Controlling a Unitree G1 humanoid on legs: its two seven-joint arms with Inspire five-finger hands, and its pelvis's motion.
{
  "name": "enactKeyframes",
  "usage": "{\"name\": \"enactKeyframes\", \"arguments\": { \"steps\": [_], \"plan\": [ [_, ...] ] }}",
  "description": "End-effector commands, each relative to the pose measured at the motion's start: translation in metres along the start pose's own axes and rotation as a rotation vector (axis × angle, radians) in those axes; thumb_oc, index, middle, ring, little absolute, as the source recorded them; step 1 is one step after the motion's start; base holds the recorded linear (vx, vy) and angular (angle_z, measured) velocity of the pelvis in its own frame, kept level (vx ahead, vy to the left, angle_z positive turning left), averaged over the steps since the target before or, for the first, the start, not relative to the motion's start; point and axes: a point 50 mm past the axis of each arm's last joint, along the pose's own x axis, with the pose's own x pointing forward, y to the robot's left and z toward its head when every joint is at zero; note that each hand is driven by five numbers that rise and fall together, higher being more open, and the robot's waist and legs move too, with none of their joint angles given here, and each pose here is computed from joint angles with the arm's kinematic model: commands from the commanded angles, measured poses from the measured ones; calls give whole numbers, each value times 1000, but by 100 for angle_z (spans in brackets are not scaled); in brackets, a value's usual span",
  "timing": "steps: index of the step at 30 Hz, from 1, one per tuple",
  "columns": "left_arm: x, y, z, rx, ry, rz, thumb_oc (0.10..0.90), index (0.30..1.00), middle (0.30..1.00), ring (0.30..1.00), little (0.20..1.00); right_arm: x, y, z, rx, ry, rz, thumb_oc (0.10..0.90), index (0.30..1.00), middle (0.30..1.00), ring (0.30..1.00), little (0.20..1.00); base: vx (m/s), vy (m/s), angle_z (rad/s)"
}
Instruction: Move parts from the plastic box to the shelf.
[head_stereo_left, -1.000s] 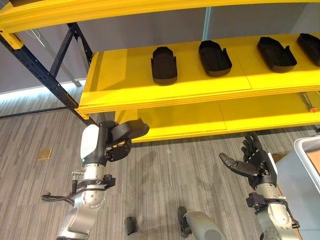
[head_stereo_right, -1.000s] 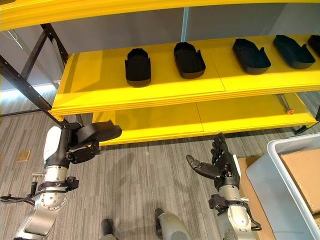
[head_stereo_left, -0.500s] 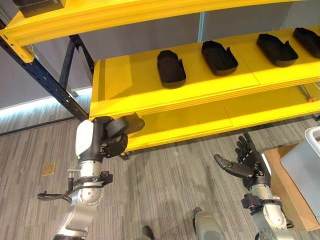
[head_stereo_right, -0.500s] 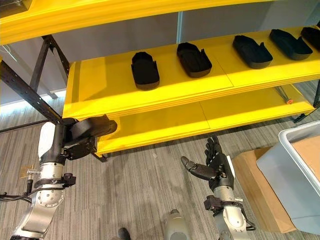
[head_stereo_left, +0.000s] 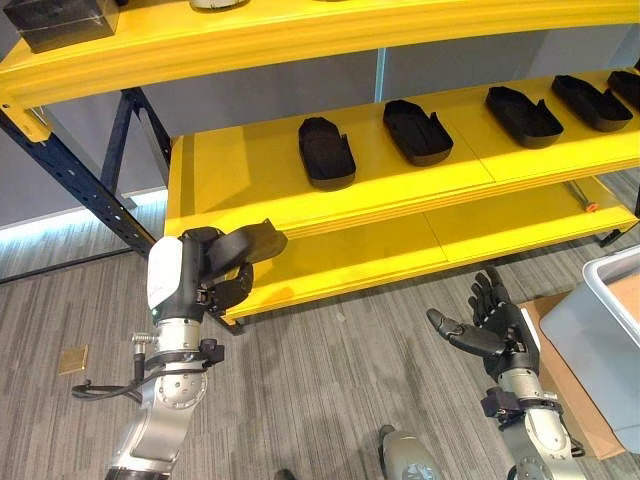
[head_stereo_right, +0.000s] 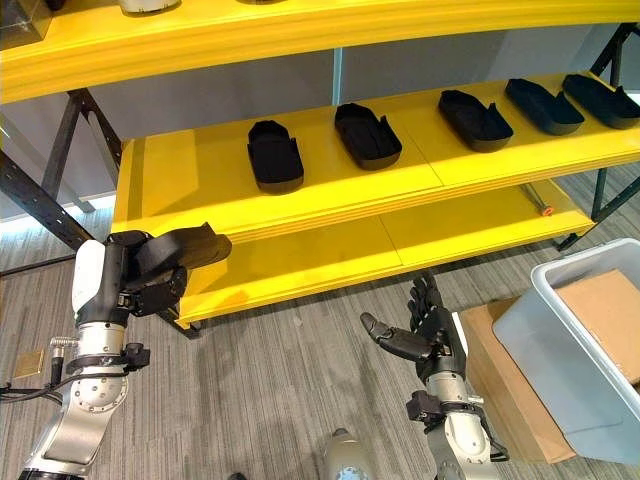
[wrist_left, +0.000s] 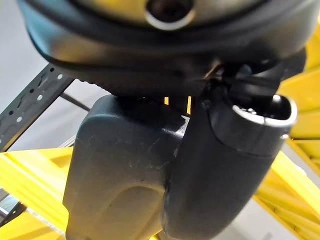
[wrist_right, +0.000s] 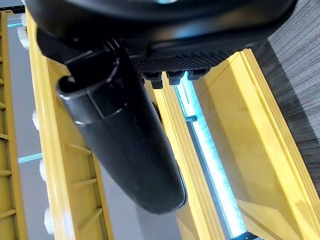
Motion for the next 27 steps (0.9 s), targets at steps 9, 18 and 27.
{"name": "enactKeyframes", "arguments": {
  "steps": [9,18,27],
  "plan": [
    [59,82,60,117,-361,472,400,300,300,300,300,10,17,31,-34,-169,122,900,1000,1000,1000,1000,2,17,0],
    [99,79,82,225,-440,434,400,300,300,300,300,13,24,28,-43,-145,180,900,1000,1000,1000,1000,2,69,-2],
    [125,60,106,408,-524,324,400,300,300,300,300,5,18,19,-35,-100,162,900,1000,1000,1000,1000,-28,232,15]
  ]
}}
